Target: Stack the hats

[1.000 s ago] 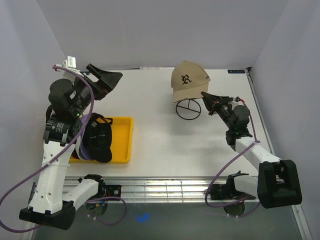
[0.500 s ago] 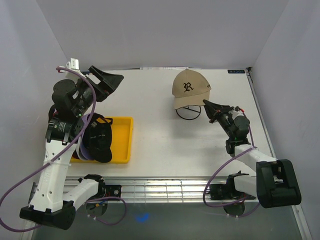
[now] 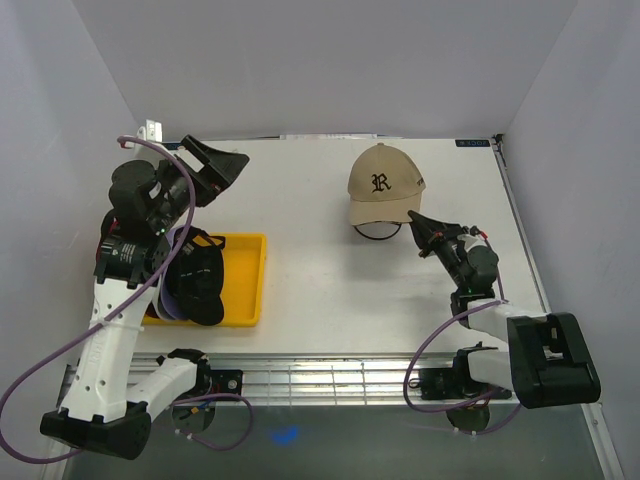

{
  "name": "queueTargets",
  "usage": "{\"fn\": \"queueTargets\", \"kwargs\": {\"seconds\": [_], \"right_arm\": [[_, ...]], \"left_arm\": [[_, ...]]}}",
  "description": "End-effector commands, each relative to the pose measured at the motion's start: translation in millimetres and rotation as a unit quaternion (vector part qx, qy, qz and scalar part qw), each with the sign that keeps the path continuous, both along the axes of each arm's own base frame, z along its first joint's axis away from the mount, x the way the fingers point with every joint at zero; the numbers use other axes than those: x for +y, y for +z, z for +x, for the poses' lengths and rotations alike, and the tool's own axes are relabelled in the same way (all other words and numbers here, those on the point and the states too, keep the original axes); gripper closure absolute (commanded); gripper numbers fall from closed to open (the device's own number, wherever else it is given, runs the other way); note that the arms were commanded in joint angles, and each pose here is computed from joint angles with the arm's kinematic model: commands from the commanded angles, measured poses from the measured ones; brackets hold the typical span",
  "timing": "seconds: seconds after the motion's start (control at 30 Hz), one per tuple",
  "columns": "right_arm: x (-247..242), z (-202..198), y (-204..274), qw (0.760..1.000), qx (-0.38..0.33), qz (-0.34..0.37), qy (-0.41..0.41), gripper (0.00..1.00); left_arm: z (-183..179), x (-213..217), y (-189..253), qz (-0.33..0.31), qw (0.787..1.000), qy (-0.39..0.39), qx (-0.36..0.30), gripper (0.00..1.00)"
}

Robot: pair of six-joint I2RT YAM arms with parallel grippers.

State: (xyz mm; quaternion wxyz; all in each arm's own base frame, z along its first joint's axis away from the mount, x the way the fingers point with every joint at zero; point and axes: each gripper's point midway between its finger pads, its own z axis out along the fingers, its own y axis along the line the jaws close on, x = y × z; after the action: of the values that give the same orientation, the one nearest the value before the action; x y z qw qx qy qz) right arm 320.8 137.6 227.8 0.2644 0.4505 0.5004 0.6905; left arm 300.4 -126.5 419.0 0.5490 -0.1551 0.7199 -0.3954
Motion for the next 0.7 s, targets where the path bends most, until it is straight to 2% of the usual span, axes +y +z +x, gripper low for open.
{"fn": "queueTargets", "kwargs": {"seconds": [0.0,0.37,0.67], "right_arm": [[-5.9,-6.6,12.7,0.999,-0.034,0.023,-0.008,0.92],[-4.8,-11.3,-8.7,0.999,-0.014,0.030,0.000,0.91],[-2.3,-12.1,-20.6,1.000,0.006,0.027,0.008,0.69]], "left_arm": [[-5.2,-2.2,3.0,0.003,1.000,-0.009,-0.011,0.05],[-4.7,-1.8,-3.8,0.007,1.000,-0.007,-0.006,0.05],[-5.4,0.3,-8.7,0.011,1.000,-0.002,-0.003,0.05]]}}
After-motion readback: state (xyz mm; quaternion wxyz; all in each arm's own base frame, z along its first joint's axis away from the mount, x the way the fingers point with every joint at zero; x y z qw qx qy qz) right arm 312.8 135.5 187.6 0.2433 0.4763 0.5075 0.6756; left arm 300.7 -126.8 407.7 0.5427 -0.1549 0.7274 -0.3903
